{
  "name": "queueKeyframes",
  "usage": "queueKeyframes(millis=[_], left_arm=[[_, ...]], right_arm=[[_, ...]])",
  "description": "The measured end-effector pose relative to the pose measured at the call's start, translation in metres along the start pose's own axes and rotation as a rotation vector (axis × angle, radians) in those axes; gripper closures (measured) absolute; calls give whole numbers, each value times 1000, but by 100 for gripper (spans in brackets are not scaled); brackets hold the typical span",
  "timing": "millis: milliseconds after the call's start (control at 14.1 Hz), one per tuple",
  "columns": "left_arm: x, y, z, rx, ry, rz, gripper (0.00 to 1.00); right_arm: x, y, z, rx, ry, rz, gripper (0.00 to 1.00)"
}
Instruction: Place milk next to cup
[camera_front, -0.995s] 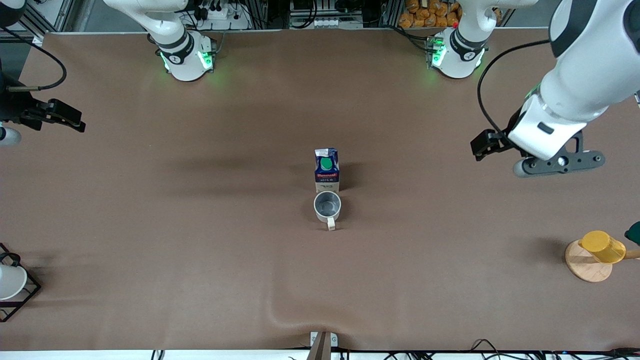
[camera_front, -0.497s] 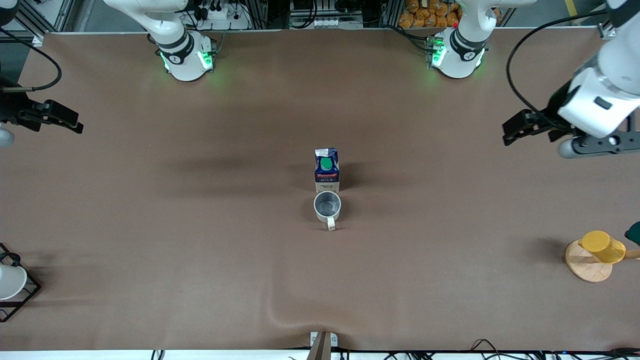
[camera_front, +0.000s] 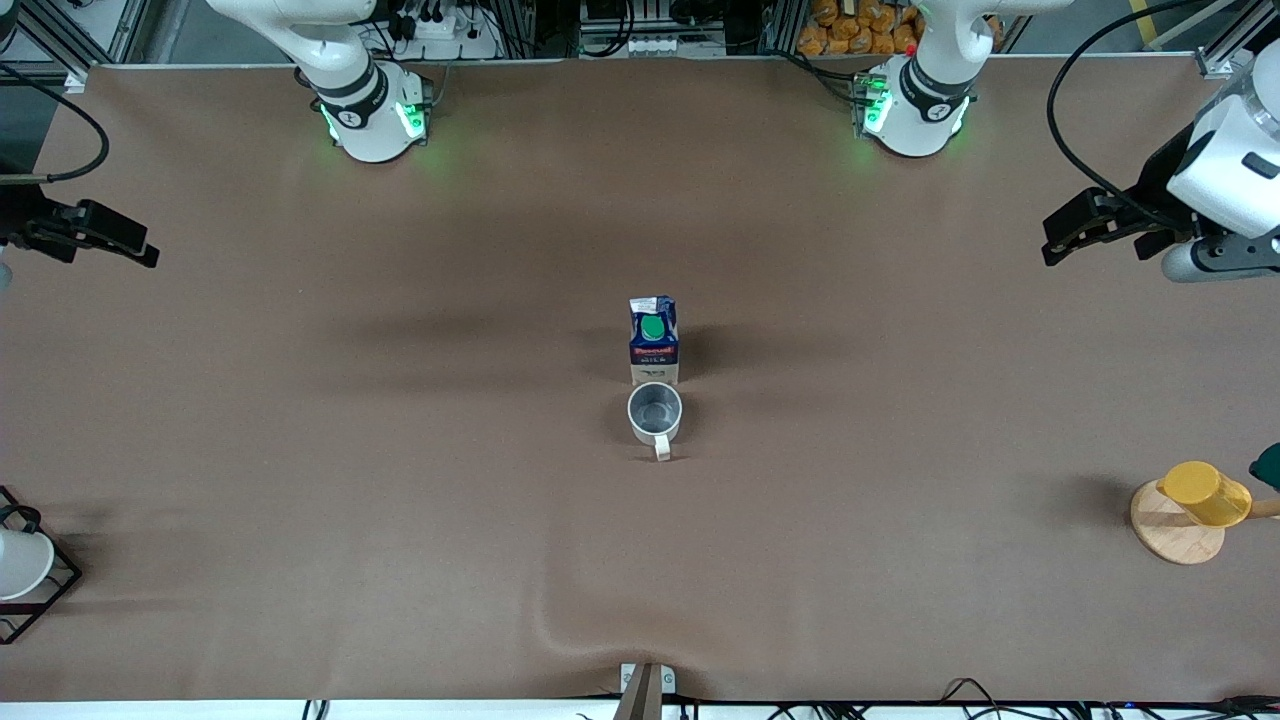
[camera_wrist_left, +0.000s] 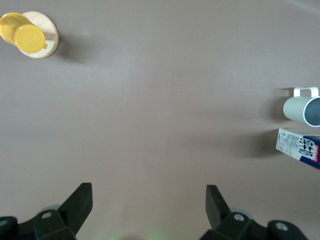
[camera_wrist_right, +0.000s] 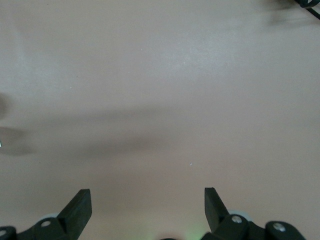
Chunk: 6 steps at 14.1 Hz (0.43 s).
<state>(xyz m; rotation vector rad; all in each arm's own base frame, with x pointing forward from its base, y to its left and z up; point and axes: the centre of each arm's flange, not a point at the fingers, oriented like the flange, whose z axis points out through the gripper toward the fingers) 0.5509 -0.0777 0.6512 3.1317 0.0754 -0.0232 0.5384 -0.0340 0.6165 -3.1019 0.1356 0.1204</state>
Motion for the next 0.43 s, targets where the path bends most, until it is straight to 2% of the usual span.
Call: queueKeyframes(millis=[426], left_arm=[[0,-7,-2,0,4,16,0]], right_arm=[[0,-1,0,0,4,-2,0]])
